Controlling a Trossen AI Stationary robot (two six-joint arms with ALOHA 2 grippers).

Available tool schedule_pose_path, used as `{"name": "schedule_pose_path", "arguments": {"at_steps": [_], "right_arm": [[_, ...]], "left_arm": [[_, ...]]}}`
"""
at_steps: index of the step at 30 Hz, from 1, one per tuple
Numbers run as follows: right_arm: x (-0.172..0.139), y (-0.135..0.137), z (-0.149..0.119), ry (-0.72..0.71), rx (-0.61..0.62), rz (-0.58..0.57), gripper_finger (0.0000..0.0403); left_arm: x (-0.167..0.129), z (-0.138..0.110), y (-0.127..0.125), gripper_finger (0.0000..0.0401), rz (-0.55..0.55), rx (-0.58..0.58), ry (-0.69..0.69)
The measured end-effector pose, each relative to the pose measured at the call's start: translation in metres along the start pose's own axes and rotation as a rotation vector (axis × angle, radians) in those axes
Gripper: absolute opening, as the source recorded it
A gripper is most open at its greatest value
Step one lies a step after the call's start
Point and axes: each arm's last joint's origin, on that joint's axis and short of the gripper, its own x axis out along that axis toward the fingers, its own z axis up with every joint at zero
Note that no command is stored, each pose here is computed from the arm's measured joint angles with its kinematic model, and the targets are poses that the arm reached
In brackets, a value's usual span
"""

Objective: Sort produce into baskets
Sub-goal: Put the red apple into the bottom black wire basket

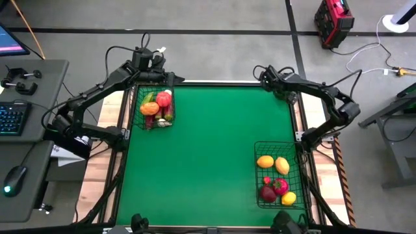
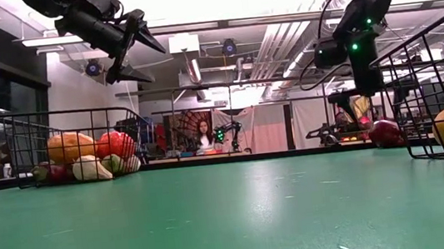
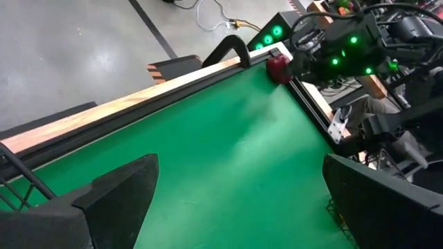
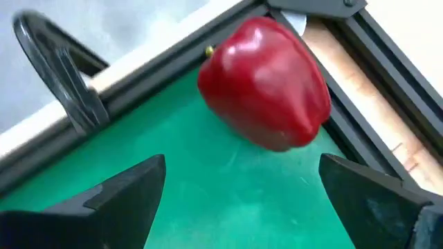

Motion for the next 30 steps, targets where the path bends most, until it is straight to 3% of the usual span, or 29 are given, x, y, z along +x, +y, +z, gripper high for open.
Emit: {"name": "schedule_pose_path", "arguments": {"at_steps": [3,7,13,16,20,24,30], "right_arm": [[0.000,-0.002,0.005,-0.042,0.104,-0.008,0.0374],[0.001,-0.007,0.010,-0.101,0.387,-0.048,0.0374],[0.004,-0.012,0.017,-0.199,0.584,-0.075,0.0374],[0.009,-0.014,0.024,-0.219,0.608,-0.089,0.0374],[0.026,-0.016,0.027,-0.139,0.636,-0.141,0.0374],[0.028,-0.011,0.029,-0.120,0.659,-0.103,0.0374],[0.026,-0.009,0.029,-0.060,0.565,-0.072,0.0374]], "left_arm": [[0.000,0.000,0.000,0.0397,0.000,0.017,0.000],[0.000,0.000,0.000,0.0397,0.000,0.018,0.000],[0.000,0.000,0.000,0.0397,0.000,0.019,0.000],[0.000,0.000,0.000,0.0397,0.000,0.025,0.000],[0.000,0.000,0.000,0.0397,0.000,0.063,-0.001],[0.000,0.000,0.000,0.0397,0.000,0.065,-0.001],[0.000,0.000,0.000,0.0397,0.000,0.066,-0.001]]}}
